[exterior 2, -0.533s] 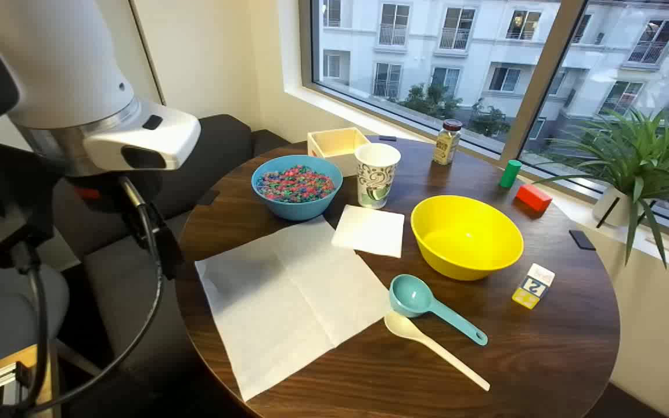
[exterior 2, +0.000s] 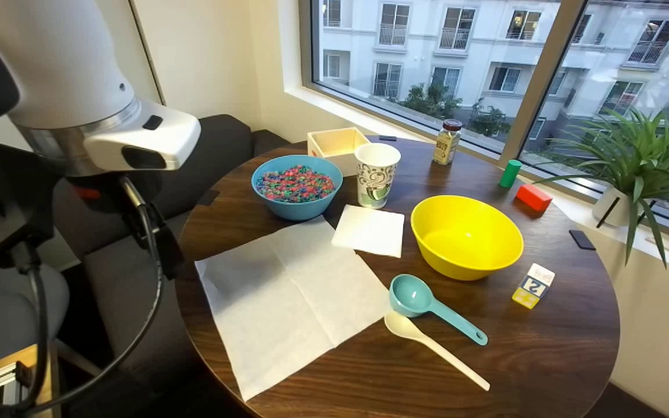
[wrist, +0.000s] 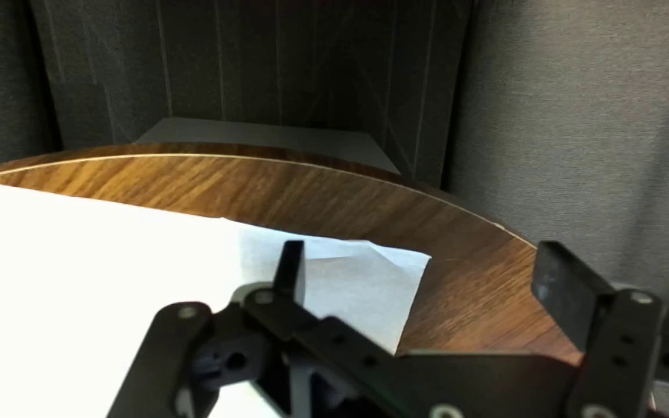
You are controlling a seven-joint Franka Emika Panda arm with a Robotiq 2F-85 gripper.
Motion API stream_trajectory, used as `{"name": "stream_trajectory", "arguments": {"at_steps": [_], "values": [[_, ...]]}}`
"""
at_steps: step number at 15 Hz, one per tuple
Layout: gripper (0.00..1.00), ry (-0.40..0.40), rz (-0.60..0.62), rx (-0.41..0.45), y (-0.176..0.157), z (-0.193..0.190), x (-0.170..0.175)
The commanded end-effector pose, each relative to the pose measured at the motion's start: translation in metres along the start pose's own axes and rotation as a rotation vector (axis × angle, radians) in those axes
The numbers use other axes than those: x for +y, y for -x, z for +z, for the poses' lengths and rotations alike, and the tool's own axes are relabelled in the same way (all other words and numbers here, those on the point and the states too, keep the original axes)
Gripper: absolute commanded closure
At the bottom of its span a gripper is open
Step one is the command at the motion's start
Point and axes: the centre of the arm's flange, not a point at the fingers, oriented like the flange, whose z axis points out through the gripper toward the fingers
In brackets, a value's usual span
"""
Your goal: Put some of the contents of the blue bowl onto the napkin on the right and then fold the napkin
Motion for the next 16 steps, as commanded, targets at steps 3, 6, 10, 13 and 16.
{"name": "stream_trajectory", "arguments": {"at_steps": [3,6,10,13,16], "values": [[0.00,0.000,0.000,0.000,0.000,0.000,0.000],[0.00,0.037,0.005,0.035,-0.012,-0.021,0.005],[0.00,0.135,-0.057,0.126,-0.048,-0.059,0.004],[0.00,0.198,-0.095,0.194,-0.082,-0.077,-0.001],[0.00,0.236,-0.121,0.245,-0.120,-0.075,-0.005]]}}
